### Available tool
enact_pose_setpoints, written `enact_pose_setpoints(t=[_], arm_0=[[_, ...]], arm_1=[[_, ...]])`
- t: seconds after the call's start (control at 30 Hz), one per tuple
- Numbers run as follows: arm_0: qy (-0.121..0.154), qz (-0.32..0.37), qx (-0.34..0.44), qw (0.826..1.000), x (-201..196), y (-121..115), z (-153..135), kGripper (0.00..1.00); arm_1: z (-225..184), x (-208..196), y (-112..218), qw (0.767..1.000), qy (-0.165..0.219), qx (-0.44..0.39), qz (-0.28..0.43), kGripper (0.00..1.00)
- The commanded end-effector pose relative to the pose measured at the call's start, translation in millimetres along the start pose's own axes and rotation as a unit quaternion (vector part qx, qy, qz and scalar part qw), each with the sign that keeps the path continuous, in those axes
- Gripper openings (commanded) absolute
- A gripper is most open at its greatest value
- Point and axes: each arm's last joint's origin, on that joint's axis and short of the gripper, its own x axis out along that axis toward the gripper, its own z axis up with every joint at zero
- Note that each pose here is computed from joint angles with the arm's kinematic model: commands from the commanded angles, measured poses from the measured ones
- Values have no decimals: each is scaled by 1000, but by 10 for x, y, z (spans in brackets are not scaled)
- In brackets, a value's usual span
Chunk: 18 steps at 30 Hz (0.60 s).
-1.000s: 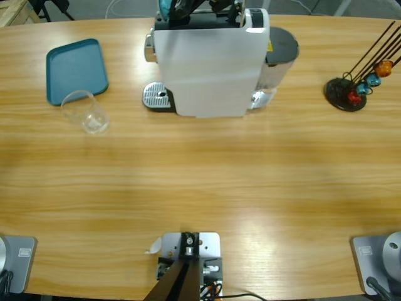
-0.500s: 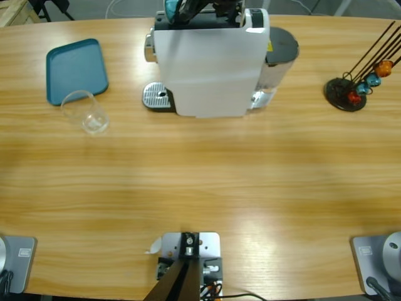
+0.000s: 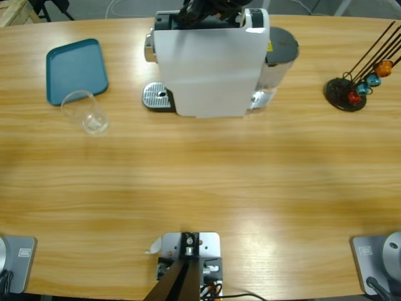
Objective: Pour coffee
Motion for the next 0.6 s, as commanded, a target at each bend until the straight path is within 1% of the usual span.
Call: enact_pose_setpoints(t=[0.03, 0.07, 0.13, 0.17, 0.2, 0.27, 0.37, 0.4, 0.43, 0.47, 0.6], arm_0=[[4, 8, -5, 1000, -21, 11, -104, 1000], [4, 8, -5, 1000, -21, 11, -104, 1000], [4, 8, -5, 1000, -21, 11, -104, 1000], [4, 8, -5, 1000, -20, 11, -103, 1000], [4, 8, -5, 1000, -18, 10, -103, 1000], [4, 8, -5, 1000, -21, 11, -104, 1000], [6, 10, -4, 1000, -8, 12, -96, 1000], [11, 11, -4, 1000, 11, 10, -82, 1000], [13, 10, -4, 1000, 16, 9, -80, 1000], [11, 11, -4, 1000, 8, 10, -83, 1000], [6, 11, -5, 1000, -10, 12, -97, 1000]], arm_1=[[-11, -52, -41, 1000, -4, 6, -11, 834], [46, -148, -42, 1000, -22, 8, -5, 615], [179, -354, 55, 998, -55, 29, 15, 110], [227, -449, 133, 995, -58, 71, 27, 0], [258, -538, 208, 993, -56, 100, 39, 0], [254, -689, 333, 991, -46, 117, 48, 0], [90, -928, 466, 981, -46, 183, 40, 0], [14, -1011, 508, 976, -47, 212, 26, 0], [-88, -1124, 558, 967, -41, 250, -11, 0], [-170, -1218, 578, 961, -38, 270, -36, 0], [-391, -1503, 576, 922, -42, 367, -120, 0]])
